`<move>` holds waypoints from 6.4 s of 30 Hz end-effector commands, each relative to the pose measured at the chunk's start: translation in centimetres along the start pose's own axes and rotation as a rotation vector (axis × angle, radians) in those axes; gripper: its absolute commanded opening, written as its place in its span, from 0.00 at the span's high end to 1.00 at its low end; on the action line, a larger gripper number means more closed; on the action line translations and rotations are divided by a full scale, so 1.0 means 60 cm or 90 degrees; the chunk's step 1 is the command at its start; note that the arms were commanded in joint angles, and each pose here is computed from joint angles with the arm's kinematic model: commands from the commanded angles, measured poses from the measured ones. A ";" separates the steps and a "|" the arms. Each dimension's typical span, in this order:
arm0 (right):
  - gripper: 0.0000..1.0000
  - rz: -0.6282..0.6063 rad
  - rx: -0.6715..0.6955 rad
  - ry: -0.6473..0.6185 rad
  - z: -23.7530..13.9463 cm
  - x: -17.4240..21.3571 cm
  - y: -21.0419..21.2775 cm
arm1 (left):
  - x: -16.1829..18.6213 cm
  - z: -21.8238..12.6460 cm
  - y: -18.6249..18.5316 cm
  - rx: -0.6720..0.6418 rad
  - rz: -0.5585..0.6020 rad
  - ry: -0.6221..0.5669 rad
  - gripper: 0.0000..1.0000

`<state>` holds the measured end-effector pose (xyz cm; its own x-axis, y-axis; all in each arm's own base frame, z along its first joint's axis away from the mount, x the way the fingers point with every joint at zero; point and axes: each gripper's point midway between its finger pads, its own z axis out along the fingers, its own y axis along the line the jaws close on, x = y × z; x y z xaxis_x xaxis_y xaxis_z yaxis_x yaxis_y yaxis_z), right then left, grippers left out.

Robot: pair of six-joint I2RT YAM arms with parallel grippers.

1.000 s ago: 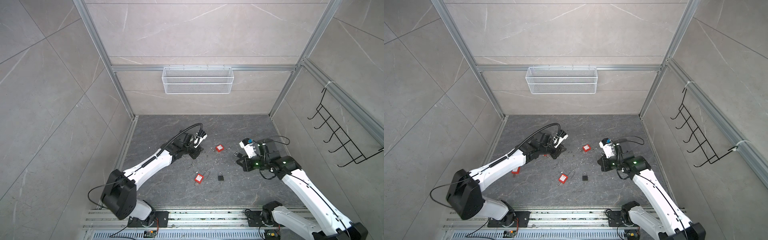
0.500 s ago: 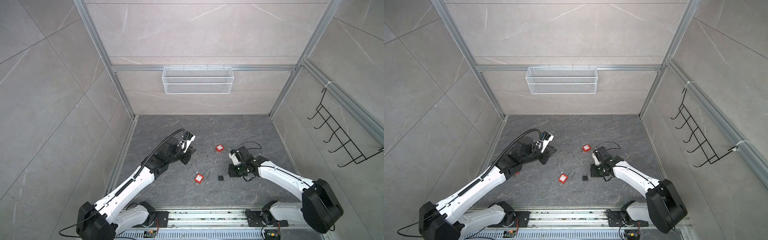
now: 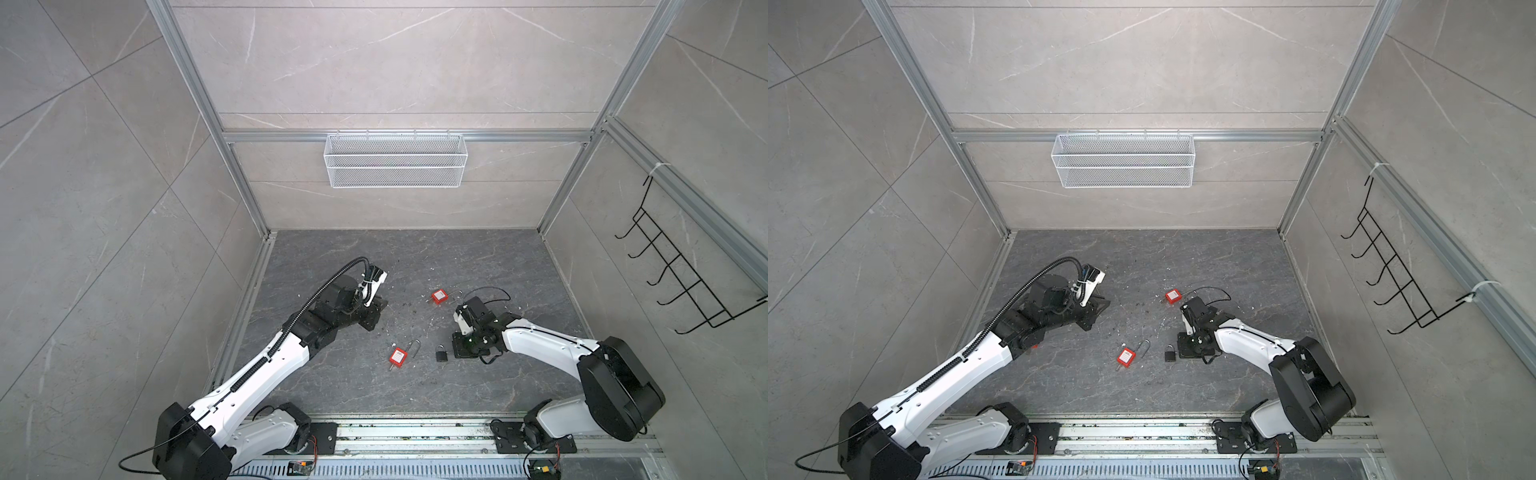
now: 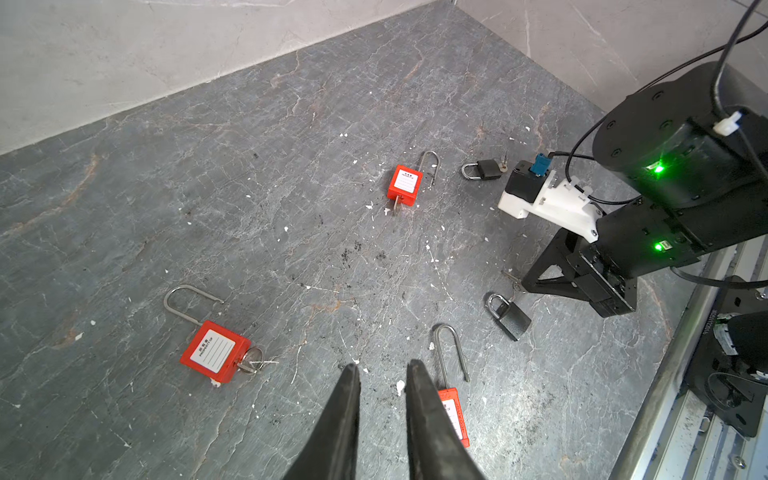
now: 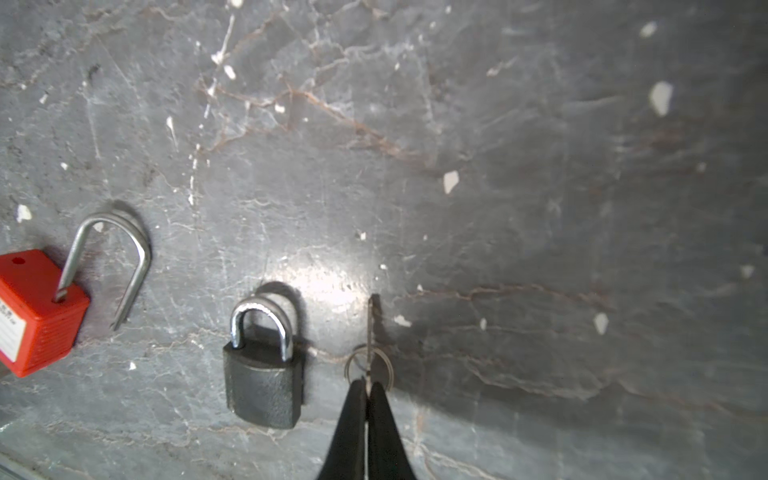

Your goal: Lock with the key

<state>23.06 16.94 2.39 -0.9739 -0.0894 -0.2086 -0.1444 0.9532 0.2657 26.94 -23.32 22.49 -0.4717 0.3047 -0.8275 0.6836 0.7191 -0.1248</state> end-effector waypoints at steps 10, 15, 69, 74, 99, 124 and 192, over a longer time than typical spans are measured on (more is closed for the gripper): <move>0.72 -0.011 0.062 -0.048 -0.058 -0.016 -0.002 | -0.004 -0.013 0.004 -0.006 -0.028 -0.003 0.68; 0.71 -0.006 0.093 -0.062 -0.063 -0.020 -0.014 | 0.013 -0.017 0.010 -0.020 -0.031 -0.002 0.67; 0.79 0.020 0.133 0.011 -0.009 0.019 0.000 | 0.065 -0.019 0.023 -0.046 -0.036 0.033 0.66; 0.71 0.024 0.114 -0.061 -0.069 -0.021 0.022 | 0.064 -0.021 0.029 -0.058 -0.046 0.028 0.66; 0.37 0.081 0.034 0.104 -0.019 -0.002 0.260 | 0.090 -0.061 0.133 -0.157 -0.248 0.002 0.59; 0.29 0.051 0.075 0.188 0.059 0.000 0.298 | 0.121 -0.058 0.157 -0.177 -0.272 0.032 0.59; 0.45 -0.143 0.159 0.227 0.064 -0.001 0.284 | 0.124 -0.083 0.176 -0.223 -0.291 0.019 0.59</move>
<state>21.27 33.93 2.97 -0.9449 -0.3025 0.1255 -0.3077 0.9512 -0.0238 27.48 -10.39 16.97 -0.7080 -0.0597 -0.7037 0.1877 0.9446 -0.2691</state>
